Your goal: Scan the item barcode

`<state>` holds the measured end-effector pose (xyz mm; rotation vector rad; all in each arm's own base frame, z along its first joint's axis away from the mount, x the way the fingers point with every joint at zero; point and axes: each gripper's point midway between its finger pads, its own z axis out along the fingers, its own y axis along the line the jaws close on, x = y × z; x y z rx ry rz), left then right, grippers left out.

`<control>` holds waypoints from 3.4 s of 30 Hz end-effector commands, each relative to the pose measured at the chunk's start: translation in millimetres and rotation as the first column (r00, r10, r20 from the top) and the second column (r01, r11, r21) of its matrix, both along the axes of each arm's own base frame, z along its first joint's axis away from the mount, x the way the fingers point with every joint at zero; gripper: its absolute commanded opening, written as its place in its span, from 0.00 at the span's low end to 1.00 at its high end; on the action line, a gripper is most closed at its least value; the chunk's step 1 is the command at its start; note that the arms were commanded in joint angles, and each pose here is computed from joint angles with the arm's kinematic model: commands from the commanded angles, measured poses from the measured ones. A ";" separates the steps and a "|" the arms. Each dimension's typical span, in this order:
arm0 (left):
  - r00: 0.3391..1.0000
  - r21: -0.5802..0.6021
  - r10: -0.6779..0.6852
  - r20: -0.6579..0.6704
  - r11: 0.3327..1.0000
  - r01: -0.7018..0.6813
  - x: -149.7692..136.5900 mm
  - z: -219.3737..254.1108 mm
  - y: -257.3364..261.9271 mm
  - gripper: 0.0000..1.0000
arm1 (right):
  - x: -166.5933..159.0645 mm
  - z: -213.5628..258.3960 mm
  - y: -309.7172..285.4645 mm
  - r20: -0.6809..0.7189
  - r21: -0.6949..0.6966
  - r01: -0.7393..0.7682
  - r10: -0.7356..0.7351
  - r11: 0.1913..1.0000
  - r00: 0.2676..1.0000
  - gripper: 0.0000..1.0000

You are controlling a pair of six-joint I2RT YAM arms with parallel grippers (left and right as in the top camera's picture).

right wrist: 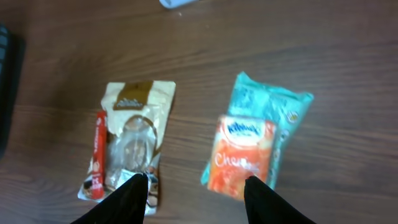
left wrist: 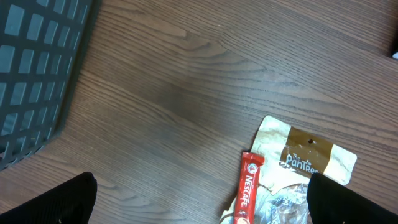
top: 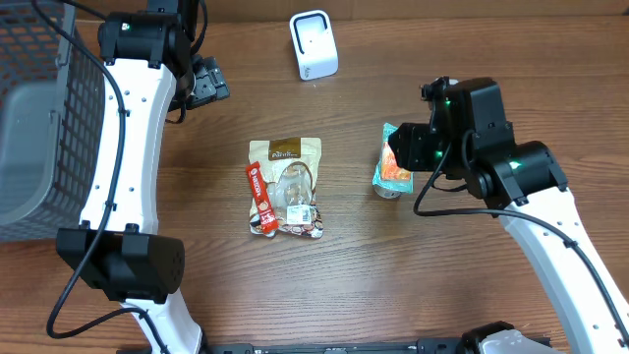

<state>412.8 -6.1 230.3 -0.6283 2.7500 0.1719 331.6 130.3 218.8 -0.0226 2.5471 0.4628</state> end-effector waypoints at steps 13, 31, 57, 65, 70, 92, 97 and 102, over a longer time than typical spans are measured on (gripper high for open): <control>1.000 0.000 0.005 0.012 1.000 -0.005 -1.4 4.1 -0.1 0.99 | 13.6 -84.2 -16.9 -0.224 -0.127 0.043 -0.070 0.991 0.972 0.45; 1.000 0.000 0.005 0.012 1.000 -0.005 -1.4 4.1 -0.1 1.00 | 8.9 -92.6 -17.9 -0.254 -0.136 0.038 -0.072 0.990 0.965 0.25; 1.000 0.000 0.005 0.012 1.000 -0.005 -1.4 4.1 -0.1 1.00 | 11.1 -81.1 11.5 -0.214 -0.071 -0.031 0.015 0.997 0.977 0.20; 1.000 0.000 0.005 0.012 1.000 -0.005 -1.4 4.1 -0.1 0.99 | 16.3 -76.0 -21.5 -0.242 -0.069 0.064 -0.079 0.996 0.967 0.21; 1.000 0.000 0.005 0.012 1.000 -0.005 -1.4 4.1 -0.1 0.99 | 9.3 -81.2 -29.0 -0.276 -0.083 0.074 -0.095 0.994 0.956 0.22; 1.000 0.000 0.005 0.012 1.000 -0.005 -1.4 4.1 -0.1 0.99 | 4.5 -91.3 11.7 -0.242 -0.041 -0.040 0.029 0.998 0.970 0.22; 1.000 0.000 0.005 0.012 1.000 -0.005 -1.4 4.1 -0.1 0.99 | 16.4 -61.4 4.5 -0.190 -0.045 -0.038 0.029 0.998 0.981 0.25; 1.000 0.000 0.005 0.012 1.000 -0.005 -1.4 4.1 -0.1 1.00 | 24.9 -50.3 -10.6 -0.166 -0.064 0.003 -0.013 0.998 0.986 0.45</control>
